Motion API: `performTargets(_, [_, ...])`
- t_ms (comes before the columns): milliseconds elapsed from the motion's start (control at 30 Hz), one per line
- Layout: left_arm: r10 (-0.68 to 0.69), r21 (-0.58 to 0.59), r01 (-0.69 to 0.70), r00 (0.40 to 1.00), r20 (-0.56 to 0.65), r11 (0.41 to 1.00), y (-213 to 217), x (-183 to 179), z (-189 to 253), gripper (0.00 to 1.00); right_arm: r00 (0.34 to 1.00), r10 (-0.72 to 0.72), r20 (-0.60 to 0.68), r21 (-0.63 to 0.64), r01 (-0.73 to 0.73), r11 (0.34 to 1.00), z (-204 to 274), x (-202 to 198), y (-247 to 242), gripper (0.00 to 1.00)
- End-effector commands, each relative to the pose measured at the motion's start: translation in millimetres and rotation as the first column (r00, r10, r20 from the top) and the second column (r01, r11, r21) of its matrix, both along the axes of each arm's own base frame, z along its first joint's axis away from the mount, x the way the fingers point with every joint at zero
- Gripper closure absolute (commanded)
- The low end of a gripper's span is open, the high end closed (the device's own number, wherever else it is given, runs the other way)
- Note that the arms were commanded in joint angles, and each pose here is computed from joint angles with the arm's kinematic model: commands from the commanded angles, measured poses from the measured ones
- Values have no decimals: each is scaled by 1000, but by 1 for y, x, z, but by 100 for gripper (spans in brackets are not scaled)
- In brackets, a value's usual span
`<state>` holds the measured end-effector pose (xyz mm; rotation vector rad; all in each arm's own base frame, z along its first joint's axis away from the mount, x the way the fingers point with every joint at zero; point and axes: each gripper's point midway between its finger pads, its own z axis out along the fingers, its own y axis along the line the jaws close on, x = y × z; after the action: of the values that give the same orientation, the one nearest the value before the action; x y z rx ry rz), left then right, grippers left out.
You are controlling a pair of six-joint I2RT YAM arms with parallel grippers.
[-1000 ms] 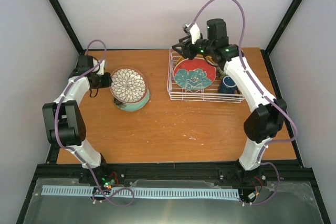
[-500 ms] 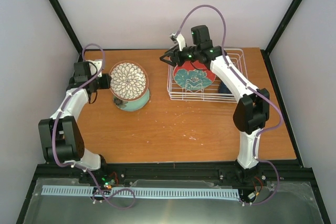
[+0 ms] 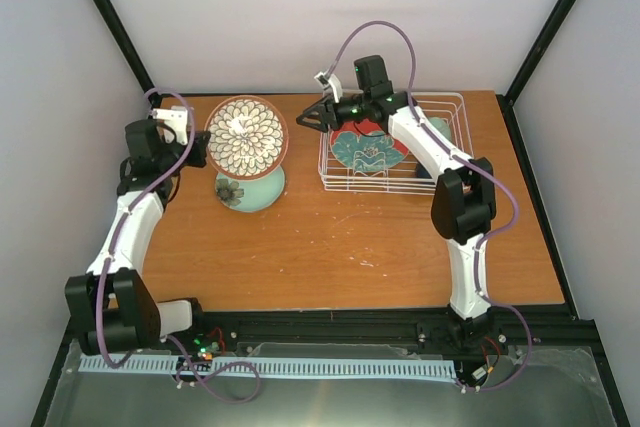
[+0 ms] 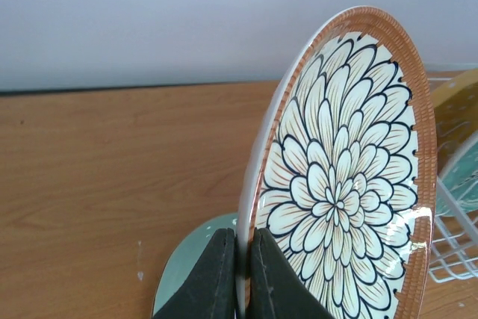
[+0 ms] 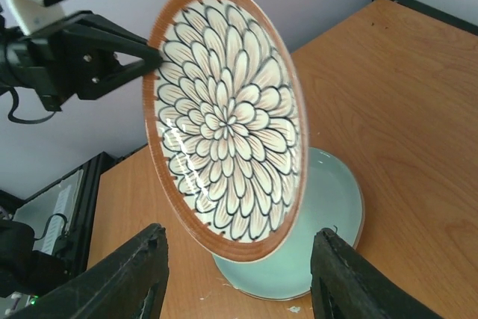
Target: Load the mixed dishes into the dish rack
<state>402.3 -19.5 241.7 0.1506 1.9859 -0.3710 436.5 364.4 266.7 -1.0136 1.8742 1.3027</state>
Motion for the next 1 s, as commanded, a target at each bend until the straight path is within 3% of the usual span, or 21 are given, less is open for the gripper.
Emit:
performTargets(0, [-127, 37, 122, 940, 316, 992, -21, -12, 107, 99, 998, 45, 35, 26, -46, 999, 16, -5, 7, 47])
performTargets(300, [-202, 57, 197, 877, 436, 979, -37, -42, 149, 99, 992, 70, 105, -12, -69, 998, 25, -9, 11, 46])
performTargets(500, [-223, 54, 224, 857, 464, 973, -43, -54, 151, 99, 992, 112, 60, -49, -109, 993, 1, -18, 17, 46])
performTargets(667, [-231, 46, 239, 844, 484, 970, -45, -57, 157, 99, 979, 202, 6, -9, -202, 979, -3, -42, 38, 45])
performTargets(967, [-252, 40, 266, 841, 479, 963, -48, -49, 152, 99, 949, 312, -37, 44, -311, 950, 4, -73, 67, 55])
